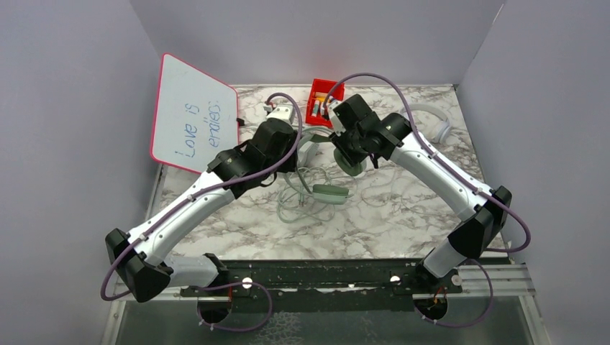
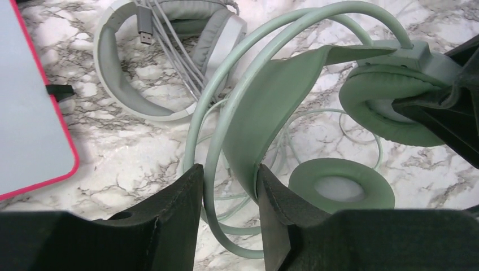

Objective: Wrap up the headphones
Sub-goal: Pick up the headphones from the center of the board.

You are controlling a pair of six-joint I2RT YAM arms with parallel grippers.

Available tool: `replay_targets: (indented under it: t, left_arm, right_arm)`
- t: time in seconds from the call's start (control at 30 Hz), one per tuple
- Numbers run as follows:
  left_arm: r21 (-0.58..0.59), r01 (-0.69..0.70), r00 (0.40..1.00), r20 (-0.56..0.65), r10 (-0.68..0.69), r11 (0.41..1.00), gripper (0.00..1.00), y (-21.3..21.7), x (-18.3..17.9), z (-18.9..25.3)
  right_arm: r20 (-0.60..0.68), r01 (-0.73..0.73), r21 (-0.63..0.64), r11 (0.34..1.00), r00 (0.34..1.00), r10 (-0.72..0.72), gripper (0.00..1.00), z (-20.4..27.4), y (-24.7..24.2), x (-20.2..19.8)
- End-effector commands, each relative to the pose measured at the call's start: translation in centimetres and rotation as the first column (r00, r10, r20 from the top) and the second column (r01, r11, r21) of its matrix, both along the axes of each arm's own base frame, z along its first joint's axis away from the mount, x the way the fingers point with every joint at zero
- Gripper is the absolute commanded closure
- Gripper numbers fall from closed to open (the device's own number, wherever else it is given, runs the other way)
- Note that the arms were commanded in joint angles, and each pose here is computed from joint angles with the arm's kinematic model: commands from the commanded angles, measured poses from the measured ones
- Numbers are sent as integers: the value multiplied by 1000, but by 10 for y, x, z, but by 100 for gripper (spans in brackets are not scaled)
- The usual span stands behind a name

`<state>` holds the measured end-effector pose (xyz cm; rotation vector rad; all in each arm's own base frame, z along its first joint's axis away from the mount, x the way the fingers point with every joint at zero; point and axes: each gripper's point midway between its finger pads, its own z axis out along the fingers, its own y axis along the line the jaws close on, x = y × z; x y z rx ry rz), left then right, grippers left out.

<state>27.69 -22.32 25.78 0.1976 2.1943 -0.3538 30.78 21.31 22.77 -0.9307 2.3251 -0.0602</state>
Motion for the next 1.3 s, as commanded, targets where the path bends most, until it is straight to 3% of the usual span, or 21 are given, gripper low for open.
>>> replay_targets:
  t: [0.0,0.1,0.23,0.33,0.47,0.97,1.03,1.1,1.27]
  left_arm:
    - [27,-79,994,79,77,997,55,26,0,29]
    - [-8,-50,997,67,50,999,32,25,-9,35]
    - [-25,-41,997,61,43,999,29,27,-16,39]
    - [18,-50,997,54,49,999,44,28,-11,34]
    - [45,-26,1000,11,26,999,53,17,-6,22]
    - [209,-73,996,-30,81,975,54,21,14,-27]
    - [206,-76,996,-21,82,976,60,20,16,-27]
    - [208,-90,996,-8,93,974,75,21,19,-25]
    - [217,-92,995,-9,97,972,80,19,22,-27]
  right_arm:
    - [32,9,2,1000,999,-9,100,5,0,4]
    - [27,8,-3,1000,1000,-8,99,3,-1,4]
    - [28,6,-5,1000,1000,-6,99,2,-1,3]
    - [21,1,2,1000,1000,-2,99,2,1,3]
    - [19,1,8,1000,1000,-1,99,6,3,4]
    - [0,-14,28,1000,1000,14,99,11,10,4]
    - [-3,-13,28,1000,1000,13,99,11,11,4]
    - [-8,-16,27,1000,1000,16,99,11,12,4]
    - [-5,-19,40,999,1000,19,99,15,12,2]
